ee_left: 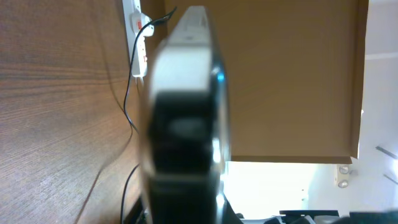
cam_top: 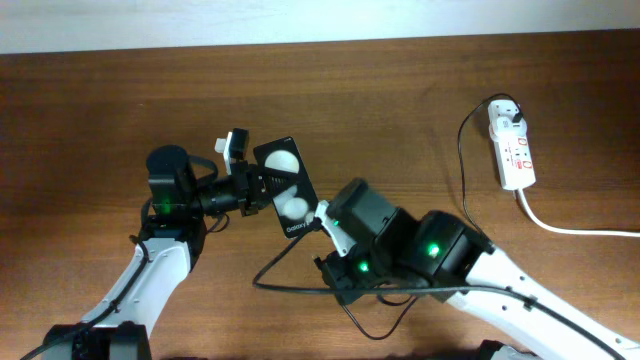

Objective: Plug charger to phone and switch on socket
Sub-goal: 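Push the USB-C plug up into the phone's bottom port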

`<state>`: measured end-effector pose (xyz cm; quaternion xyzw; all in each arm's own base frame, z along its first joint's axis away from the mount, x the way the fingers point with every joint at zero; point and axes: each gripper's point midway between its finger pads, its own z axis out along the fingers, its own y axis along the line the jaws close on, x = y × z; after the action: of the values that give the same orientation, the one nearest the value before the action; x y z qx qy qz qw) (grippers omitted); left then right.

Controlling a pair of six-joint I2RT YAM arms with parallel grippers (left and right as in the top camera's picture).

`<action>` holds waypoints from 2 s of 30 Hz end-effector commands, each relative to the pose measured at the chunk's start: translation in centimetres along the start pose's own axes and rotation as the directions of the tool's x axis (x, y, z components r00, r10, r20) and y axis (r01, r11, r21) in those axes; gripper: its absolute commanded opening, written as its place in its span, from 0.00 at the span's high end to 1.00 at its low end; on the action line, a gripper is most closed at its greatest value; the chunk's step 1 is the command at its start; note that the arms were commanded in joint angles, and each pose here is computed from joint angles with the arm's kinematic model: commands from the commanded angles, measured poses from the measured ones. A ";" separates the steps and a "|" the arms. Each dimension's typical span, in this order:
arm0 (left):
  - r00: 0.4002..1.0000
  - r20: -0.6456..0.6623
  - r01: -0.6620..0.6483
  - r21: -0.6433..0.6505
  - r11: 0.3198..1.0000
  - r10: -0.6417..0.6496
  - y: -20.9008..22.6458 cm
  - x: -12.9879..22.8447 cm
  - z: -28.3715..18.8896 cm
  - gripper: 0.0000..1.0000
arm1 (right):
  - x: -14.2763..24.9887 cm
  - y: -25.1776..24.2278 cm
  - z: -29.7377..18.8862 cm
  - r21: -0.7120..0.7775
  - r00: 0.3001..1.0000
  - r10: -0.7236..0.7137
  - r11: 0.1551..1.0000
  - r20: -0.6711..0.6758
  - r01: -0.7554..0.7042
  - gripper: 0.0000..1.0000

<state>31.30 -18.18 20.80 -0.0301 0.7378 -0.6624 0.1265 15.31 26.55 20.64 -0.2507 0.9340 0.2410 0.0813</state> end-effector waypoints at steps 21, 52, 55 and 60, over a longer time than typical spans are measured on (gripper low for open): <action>0.993 -0.064 -0.095 0.047 0.994 0.097 -1.3 1.0 -0.1 1.00 | -2.2 0.0 2.6 0.040 0.985 0.163 0.985 0.051 -0.165 0.96; 0.985 -0.100 -0.134 0.073 0.988 0.141 -1.6 1.7 -0.1 1.00 | -3.9 -0.9 2.4 0.086 0.972 0.186 0.976 0.144 -0.199 0.96; 0.985 -0.102 -0.134 0.074 0.988 0.141 -1.7 1.7 -0.1 1.00 | -4.5 -0.6 2.3 0.069 0.970 0.180 0.979 0.166 -0.193 0.96; 0.984 -0.107 -0.134 0.077 0.988 0.142 -1.7 1.8 -0.1 1.00 | -5.0 -1.4 2.1 0.110 0.963 0.175 0.974 0.204 -0.200 0.96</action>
<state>30.76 -18.04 21.15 0.0162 0.7328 -0.6643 0.1466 18.43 29.05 18.95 -0.1476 0.9555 0.2279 0.1150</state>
